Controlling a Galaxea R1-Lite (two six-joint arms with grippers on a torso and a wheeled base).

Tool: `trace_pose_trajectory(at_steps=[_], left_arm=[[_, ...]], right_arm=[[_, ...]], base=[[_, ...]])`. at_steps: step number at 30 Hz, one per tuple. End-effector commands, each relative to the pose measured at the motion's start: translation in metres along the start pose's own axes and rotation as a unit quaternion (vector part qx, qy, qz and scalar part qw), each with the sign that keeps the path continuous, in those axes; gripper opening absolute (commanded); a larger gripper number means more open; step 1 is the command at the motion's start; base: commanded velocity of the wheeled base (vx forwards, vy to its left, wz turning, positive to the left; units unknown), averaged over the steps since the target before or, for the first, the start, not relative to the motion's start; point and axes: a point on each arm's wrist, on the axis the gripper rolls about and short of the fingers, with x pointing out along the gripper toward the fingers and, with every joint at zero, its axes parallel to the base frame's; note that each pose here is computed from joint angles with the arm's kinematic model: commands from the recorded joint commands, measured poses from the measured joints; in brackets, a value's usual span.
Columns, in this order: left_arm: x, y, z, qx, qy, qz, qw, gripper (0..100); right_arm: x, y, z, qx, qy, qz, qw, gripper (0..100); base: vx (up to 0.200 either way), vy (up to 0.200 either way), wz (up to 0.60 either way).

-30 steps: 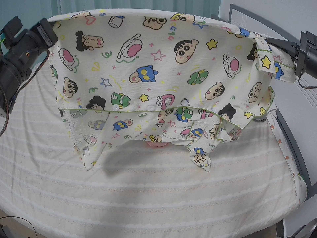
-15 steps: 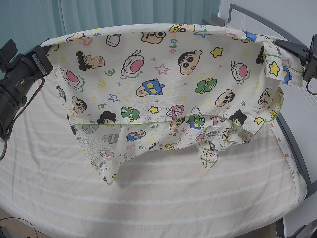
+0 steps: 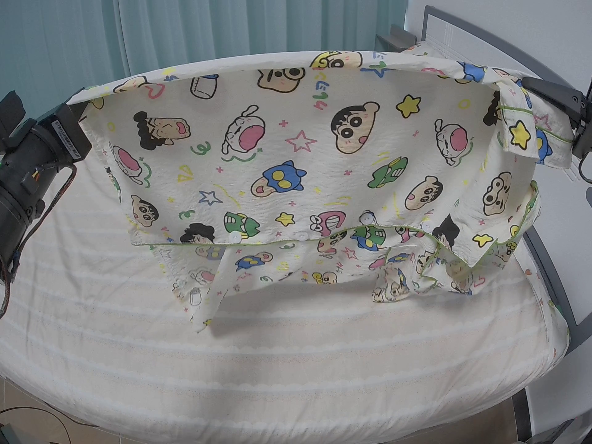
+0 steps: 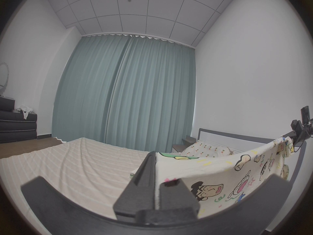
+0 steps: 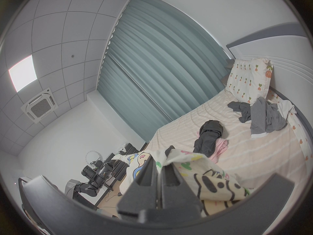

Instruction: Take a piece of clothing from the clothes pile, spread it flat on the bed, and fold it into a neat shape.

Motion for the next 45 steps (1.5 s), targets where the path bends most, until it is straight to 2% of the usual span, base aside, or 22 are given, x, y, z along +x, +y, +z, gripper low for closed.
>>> trace_pose_trajectory(at_steps=[1, 6, 26, 36, 45], left_arm=[[-0.003, 0.002, -0.001, 0.001, 0.002, 0.002, 1.0000, 0], [-0.005, 0.003, -0.001, 0.001, 0.002, 0.001, 1.0000, 0], [-0.006, 0.007, -0.002, 0.003, 0.003, 0.011, 0.9999, 0], [-0.006, 0.012, 0.001, 0.008, -0.003, 0.024, 0.9997, 0], [-0.007, 0.017, 0.005, 0.010, -0.012, 0.037, 0.9992, 0]], right_arm=[[0.001, 0.000, -0.002, 0.002, 0.003, 0.001, 1.0000, 0], [0.001, -0.004, -0.007, 0.007, 0.010, -0.003, 0.9999, 0], [0.005, 0.000, -0.010, 0.009, 0.020, 0.010, 0.9997, 0], [0.013, 0.013, -0.015, 0.008, 0.037, 0.044, 0.9983, 0], [0.014, 0.015, -0.017, 0.009, 0.041, 0.050, 0.9979, 0]], base=[[0.000, 0.000, 0.00], [0.000, 0.000, 0.00], [0.000, 0.200, 0.00], [0.000, 0.200, 0.00], [0.000, 0.200, 0.00]])
